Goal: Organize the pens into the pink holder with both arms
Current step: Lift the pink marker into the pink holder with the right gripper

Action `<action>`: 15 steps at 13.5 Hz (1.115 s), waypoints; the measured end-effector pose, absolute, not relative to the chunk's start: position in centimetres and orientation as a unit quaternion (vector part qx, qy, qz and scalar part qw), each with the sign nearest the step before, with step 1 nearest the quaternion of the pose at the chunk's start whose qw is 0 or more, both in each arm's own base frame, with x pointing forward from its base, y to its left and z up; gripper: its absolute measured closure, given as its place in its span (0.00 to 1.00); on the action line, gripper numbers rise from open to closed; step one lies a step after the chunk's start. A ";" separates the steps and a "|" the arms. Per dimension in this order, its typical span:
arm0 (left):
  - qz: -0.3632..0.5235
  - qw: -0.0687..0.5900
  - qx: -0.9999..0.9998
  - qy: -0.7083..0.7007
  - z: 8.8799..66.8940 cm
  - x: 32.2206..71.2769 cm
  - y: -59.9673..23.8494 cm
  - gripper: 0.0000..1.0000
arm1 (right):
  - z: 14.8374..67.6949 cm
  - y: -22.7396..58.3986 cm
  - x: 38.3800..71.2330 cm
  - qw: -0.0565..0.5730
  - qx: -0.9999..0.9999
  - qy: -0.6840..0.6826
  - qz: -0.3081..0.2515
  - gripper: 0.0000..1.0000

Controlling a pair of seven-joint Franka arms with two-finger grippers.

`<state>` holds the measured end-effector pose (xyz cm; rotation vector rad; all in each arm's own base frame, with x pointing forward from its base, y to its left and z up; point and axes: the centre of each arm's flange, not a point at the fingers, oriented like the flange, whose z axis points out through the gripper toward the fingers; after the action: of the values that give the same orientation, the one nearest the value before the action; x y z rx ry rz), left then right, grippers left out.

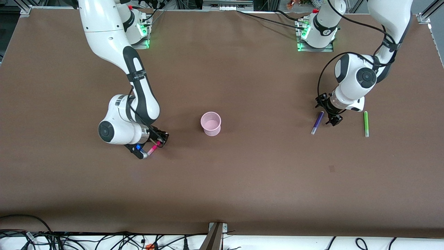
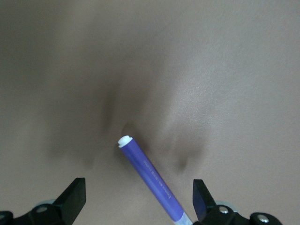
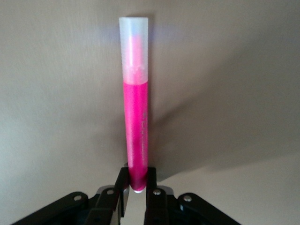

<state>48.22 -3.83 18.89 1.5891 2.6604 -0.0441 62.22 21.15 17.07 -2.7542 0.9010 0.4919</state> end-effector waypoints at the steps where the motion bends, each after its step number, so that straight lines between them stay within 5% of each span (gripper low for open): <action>1: -0.015 0.023 0.512 0.859 18.1 48.1 -3.8 0.00 | 17.5 21.8 61.9 0.102 -0.930 0.303 0.182 0.81; 8: -0.012 0.036 0.510 0.860 16.5 48.2 -3.8 0.04 | 30.4 29.9 62.2 0.247 -0.834 0.357 0.342 0.81; 15: -0.006 0.046 0.505 0.862 17.1 48.5 -3.8 0.77 | 26.5 39.0 57.9 0.327 -0.732 0.371 0.469 0.81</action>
<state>48.51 -3.84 17.12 1.5410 2.6318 -0.0191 57.93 39.03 26.53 -1.9161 0.9724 1.2284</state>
